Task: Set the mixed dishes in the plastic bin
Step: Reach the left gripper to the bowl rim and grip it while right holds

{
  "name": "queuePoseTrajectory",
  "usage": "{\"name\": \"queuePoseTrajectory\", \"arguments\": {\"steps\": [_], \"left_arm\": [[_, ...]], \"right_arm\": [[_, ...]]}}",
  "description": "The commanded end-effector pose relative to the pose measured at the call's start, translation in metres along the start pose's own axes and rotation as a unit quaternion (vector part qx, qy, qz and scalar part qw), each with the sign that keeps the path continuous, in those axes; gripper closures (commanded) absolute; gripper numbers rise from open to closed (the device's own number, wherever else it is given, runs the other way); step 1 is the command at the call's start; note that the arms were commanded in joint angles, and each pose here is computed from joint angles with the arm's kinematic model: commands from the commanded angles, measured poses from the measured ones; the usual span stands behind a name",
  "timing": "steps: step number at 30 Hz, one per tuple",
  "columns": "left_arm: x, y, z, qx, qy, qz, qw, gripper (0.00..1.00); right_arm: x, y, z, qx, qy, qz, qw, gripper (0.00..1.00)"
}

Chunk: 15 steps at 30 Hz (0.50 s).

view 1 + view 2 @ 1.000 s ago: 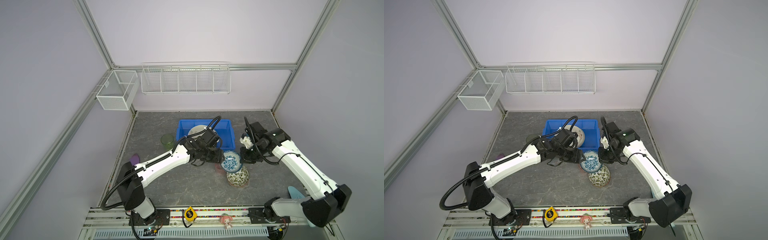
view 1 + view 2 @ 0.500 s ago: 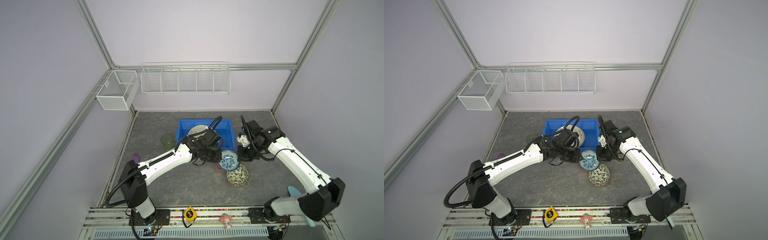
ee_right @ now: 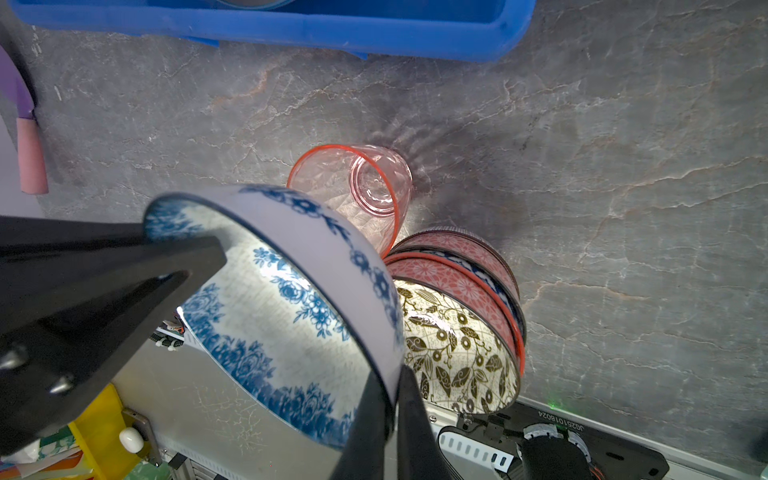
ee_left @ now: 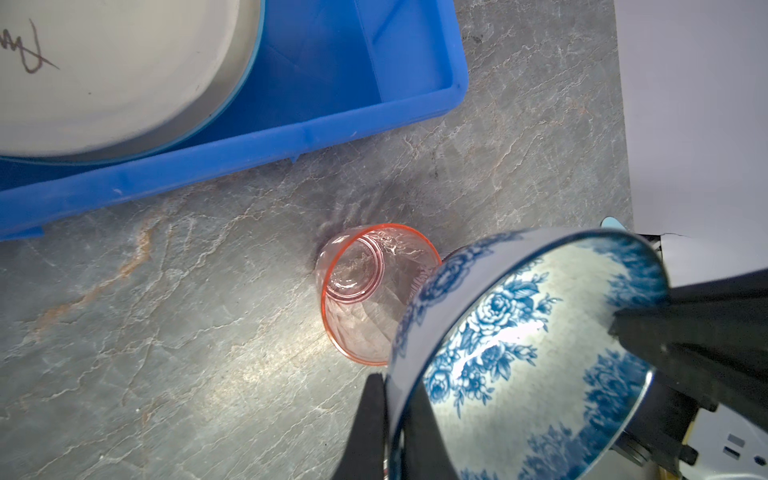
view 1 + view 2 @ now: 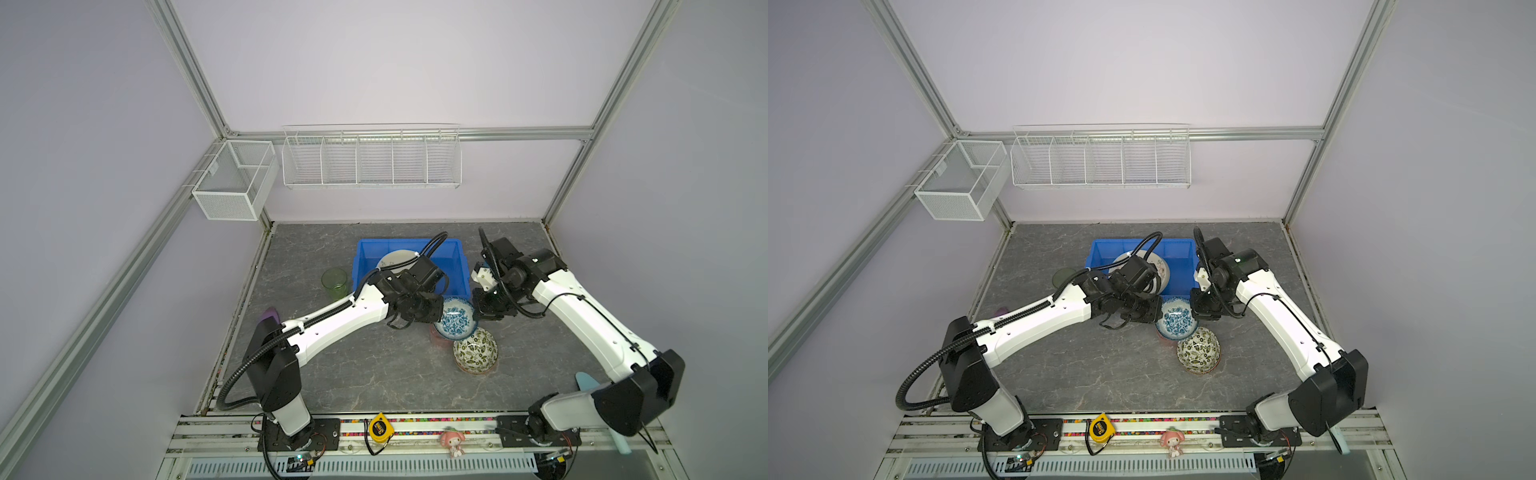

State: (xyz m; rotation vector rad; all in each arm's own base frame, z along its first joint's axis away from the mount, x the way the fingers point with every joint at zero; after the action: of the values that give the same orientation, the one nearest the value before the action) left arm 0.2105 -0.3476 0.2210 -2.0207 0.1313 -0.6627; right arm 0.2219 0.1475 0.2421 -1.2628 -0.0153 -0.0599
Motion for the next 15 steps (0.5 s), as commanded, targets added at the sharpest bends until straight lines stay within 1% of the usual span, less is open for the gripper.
{"name": "queuePoseTrajectory", "arguments": {"steps": [1,4,7,9,12,14,15], "left_arm": [[0.002,-0.003,-0.007,-0.008,0.012,0.007,1.0,1.0],[0.003,-0.005,-0.006,-0.002,0.011,0.004,1.0,1.0],[0.004,-0.006,-0.006,0.001,0.012,0.002,1.0,1.0],[0.005,-0.008,-0.005,0.005,0.012,-0.001,1.0,1.0],[0.007,-0.012,-0.004,0.01,0.013,-0.006,1.0,1.0],[0.008,-0.013,-0.003,0.011,0.012,-0.007,1.0,1.0],[0.009,-0.014,-0.002,0.011,0.011,-0.008,1.0,1.0]], "right_arm": [[0.01,-0.01,0.018,0.052,-0.022,-0.024,0.998,0.93],[0.011,-0.011,0.02,0.057,-0.023,-0.029,0.998,0.93],[0.013,-0.013,0.022,0.06,-0.024,-0.036,0.997,0.89],[0.015,-0.015,0.022,0.06,-0.024,-0.043,0.997,0.84],[0.017,-0.016,0.023,0.065,-0.023,-0.048,0.997,0.79],[0.018,-0.016,0.023,0.066,-0.021,-0.051,0.996,0.72],[0.019,-0.017,0.024,0.067,-0.022,-0.053,0.996,0.71]]}}
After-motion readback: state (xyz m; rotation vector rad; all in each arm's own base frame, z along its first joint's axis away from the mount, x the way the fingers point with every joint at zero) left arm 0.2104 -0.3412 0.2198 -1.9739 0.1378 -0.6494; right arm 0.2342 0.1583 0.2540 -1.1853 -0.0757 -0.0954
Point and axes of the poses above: each gripper's point midway between its finger pads, its own y axis out along the fingers, its own z axis along the line the jaws close on, x = y × z, the point moved 5 cm from there along -y, back along the fingers, and after that the axes turned 8 degrees about y, right-handed, at the moved point
